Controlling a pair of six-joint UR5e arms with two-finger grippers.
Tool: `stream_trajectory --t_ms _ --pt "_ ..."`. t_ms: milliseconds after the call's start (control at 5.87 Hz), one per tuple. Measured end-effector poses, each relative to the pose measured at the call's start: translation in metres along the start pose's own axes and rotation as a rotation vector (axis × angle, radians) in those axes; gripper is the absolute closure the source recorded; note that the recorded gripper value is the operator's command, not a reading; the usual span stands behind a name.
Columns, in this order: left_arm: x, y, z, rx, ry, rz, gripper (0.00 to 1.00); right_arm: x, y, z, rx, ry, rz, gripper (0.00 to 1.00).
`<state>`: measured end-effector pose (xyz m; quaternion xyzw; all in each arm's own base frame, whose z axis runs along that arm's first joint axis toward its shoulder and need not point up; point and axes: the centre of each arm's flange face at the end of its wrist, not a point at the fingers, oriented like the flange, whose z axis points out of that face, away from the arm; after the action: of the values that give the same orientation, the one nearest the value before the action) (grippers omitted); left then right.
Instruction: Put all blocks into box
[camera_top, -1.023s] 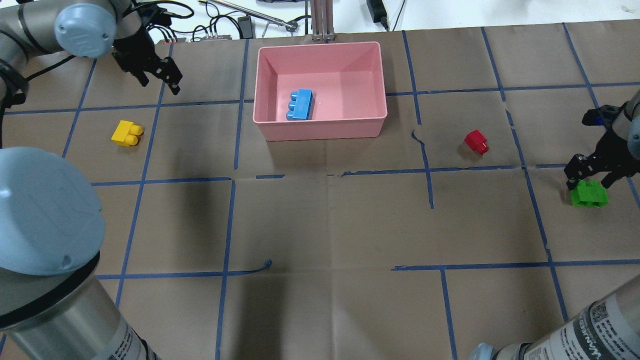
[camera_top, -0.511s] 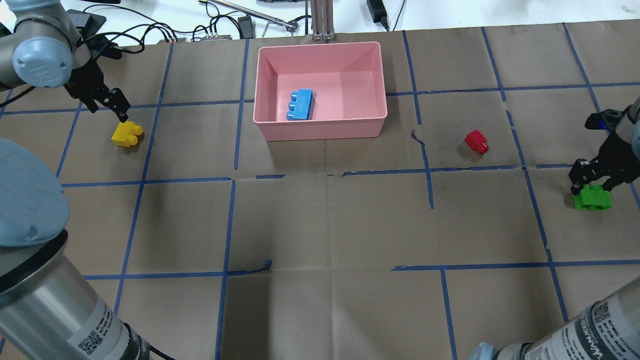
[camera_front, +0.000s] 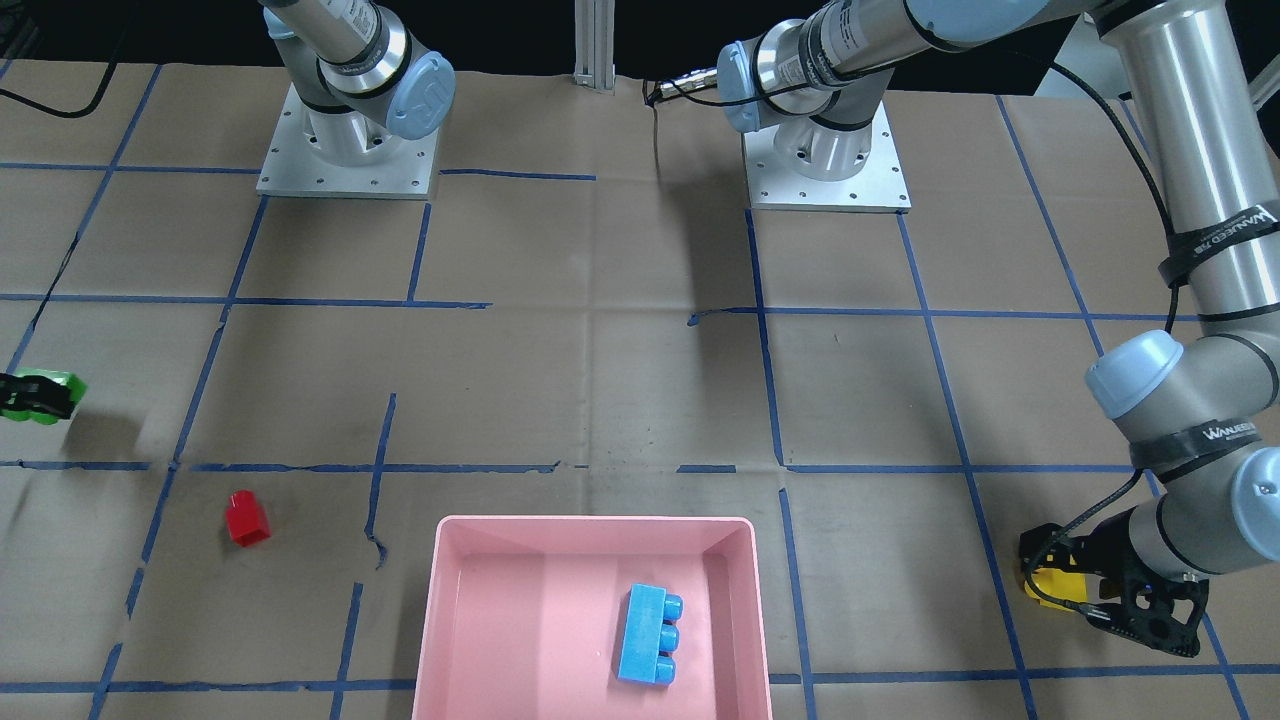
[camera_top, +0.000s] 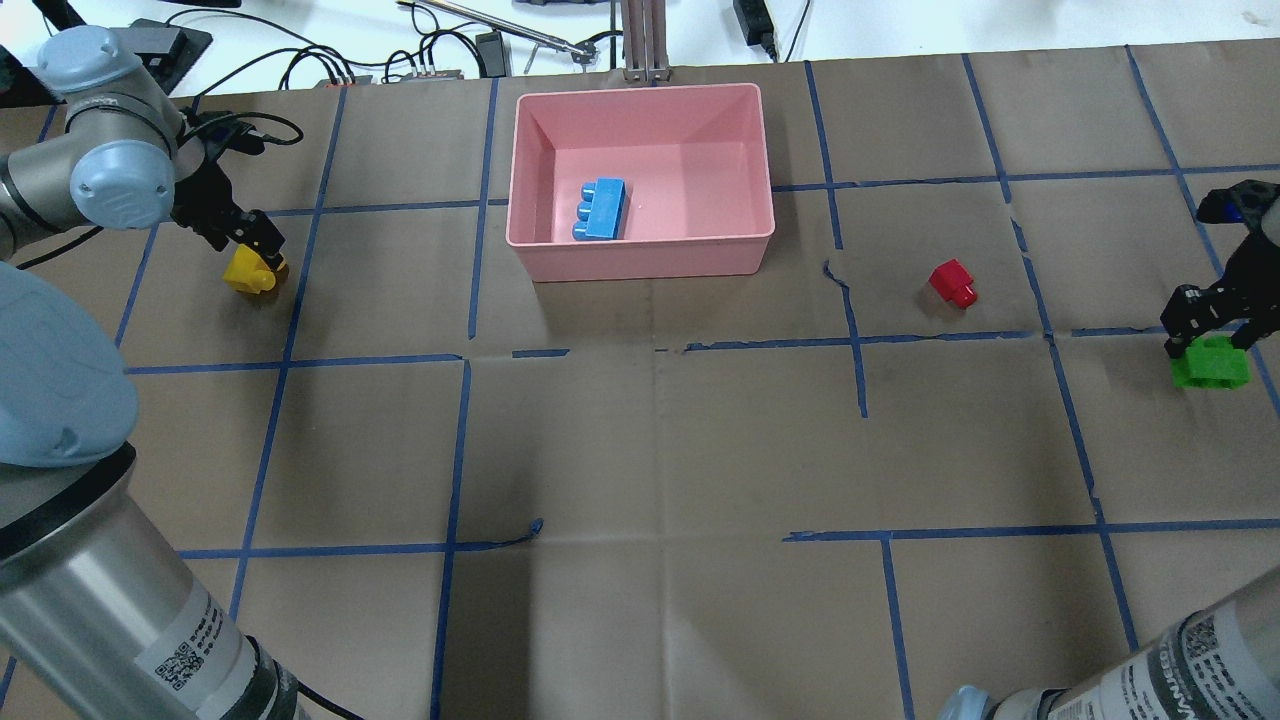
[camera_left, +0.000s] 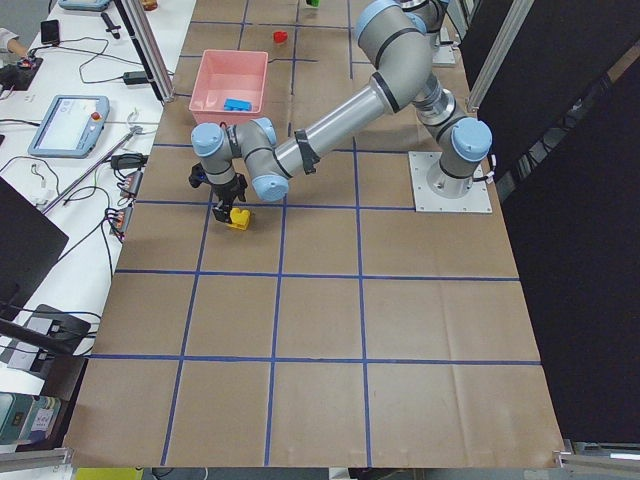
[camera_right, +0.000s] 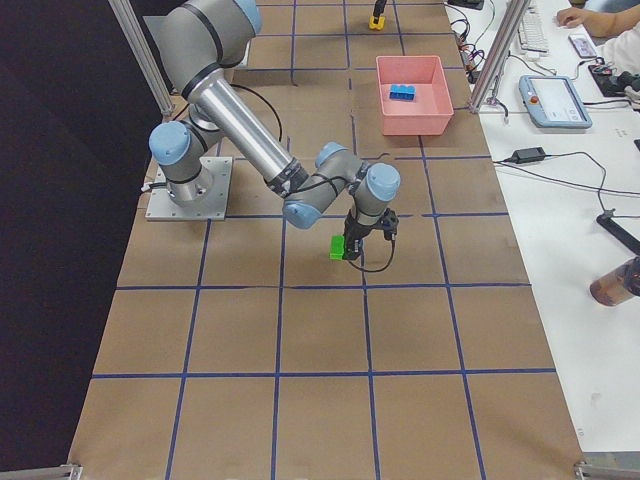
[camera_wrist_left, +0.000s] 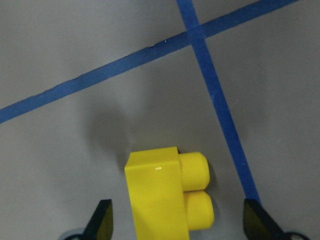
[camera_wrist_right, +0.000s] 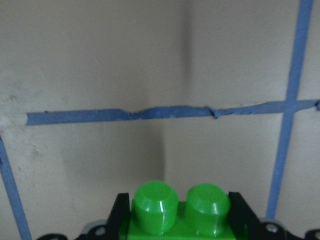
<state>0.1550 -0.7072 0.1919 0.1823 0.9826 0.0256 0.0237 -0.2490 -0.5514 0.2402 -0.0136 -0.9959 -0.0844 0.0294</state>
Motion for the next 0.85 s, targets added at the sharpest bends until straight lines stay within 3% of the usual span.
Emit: stream_trajectory --t_ms 341,511,682,852 --pt "-0.003 0.0 0.019 -0.023 -0.011 0.0 0.83 -0.035 -0.038 -0.108 0.076 0.004 -0.067 0.69" --pt "-0.001 -0.001 0.016 -0.024 -0.014 0.001 0.95 -0.099 -0.062 -0.166 0.119 0.019 -0.115 0.69" --pt "0.003 -0.004 0.006 -0.024 -0.013 0.004 0.96 -0.183 -0.079 -0.206 0.164 0.034 -0.145 0.69" --pt "0.019 -0.013 -0.019 -0.019 -0.012 -0.003 0.96 -0.27 -0.089 -0.227 0.2 0.039 -0.151 0.69"
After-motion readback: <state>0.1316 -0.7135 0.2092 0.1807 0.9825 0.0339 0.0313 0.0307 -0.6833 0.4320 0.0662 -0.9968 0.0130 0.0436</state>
